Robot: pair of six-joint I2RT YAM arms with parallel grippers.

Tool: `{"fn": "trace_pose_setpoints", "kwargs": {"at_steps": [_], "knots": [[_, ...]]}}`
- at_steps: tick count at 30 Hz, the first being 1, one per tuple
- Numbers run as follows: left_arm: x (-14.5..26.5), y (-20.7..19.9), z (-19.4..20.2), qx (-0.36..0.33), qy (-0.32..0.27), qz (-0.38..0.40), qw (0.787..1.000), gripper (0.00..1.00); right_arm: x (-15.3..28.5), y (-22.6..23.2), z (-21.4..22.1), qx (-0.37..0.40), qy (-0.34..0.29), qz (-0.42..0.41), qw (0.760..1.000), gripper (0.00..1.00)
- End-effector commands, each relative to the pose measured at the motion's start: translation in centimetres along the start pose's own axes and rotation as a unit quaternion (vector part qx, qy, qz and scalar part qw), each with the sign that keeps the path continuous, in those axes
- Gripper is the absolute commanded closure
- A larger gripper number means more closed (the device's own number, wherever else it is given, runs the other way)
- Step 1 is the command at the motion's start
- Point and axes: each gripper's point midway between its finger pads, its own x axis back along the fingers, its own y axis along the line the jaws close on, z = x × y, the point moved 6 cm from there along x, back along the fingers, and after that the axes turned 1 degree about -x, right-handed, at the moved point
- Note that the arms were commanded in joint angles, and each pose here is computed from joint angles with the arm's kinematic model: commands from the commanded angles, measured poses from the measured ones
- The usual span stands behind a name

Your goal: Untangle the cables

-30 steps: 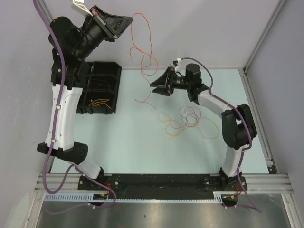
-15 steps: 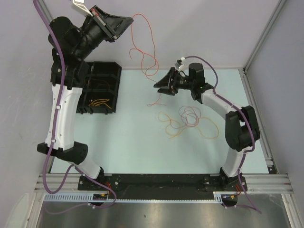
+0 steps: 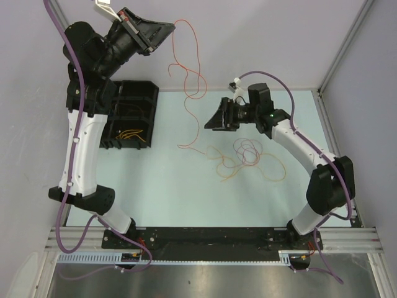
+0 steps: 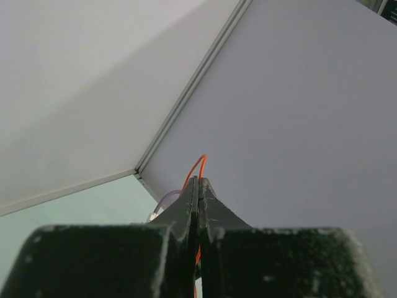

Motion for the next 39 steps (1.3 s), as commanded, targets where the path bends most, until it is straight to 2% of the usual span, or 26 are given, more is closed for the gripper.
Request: {"fn": "trace_pose_setpoints", "kwargs": {"at_steps": [1, 8, 12, 13, 14, 15, 17, 22, 27, 33, 39], "knots": [[1.0, -1.7, -1.0, -0.002, -0.012, 0.022, 1.0, 1.0, -1.8, -0.6, 1.0, 0.035, 0.019, 0.0, 0.999, 0.34], [1.1, -1.5, -0.8, 0.0, -0.004, 0.019, 1.0, 1.0, -5.8, -1.8, 0.1, 0.047, 0.0, -0.007, 0.999, 0.34], [0.8, -1.2, -0.7, 0.003, 0.002, 0.018, 1.0, 1.0, -8.3, -1.6, -2.2, 0.068, -0.023, 0.006, 0.997, 0.35], [0.8, -1.4, -0.8, 0.005, 0.003, 0.022, 1.0, 1.0, -8.9, -2.1, -2.3, 0.065, -0.019, 0.007, 0.998, 0.42], [0.7, -1.3, -0.8, 0.005, 0.004, 0.021, 1.0, 1.0, -9.0, -1.9, -3.0, 0.07, -0.028, 0.013, 0.997, 0.7], [0.6, -1.0, -0.8, 0.007, 0.005, 0.019, 1.0, 1.0, -9.0, -1.8, -3.2, 0.071, -0.029, 0.018, 0.997, 0.82], [0.5, -0.8, -0.8, 0.004, 0.004, 0.014, 1.0, 1.0, -8.2, -0.6, -4.4, 0.087, -0.048, 0.022, 0.995, 1.0], [0.5, 0.3, -0.6, 0.003, 0.005, -0.001, 1.0, 1.0, -5.4, 0.8, -4.7, 0.099, -0.069, 0.033, 0.992, 1.0], [0.4, 1.8, 0.2, 0.001, 0.014, -0.027, 1.0, 1.0, -1.3, 4.8, -5.8, 0.119, -0.101, 0.013, 0.988, 1.0], [0.4, 3.6, 3.2, 0.021, 0.082, -0.036, 0.996, 1.0, 2.7, 8.4, -7.0, 0.132, -0.119, -0.007, 0.984, 1.0], [0.5, 4.9, 8.4, 0.05, 0.151, -0.032, 0.987, 1.0, 4.8, 10.3, -8.5, 0.122, -0.127, -0.044, 0.983, 1.0]]}}
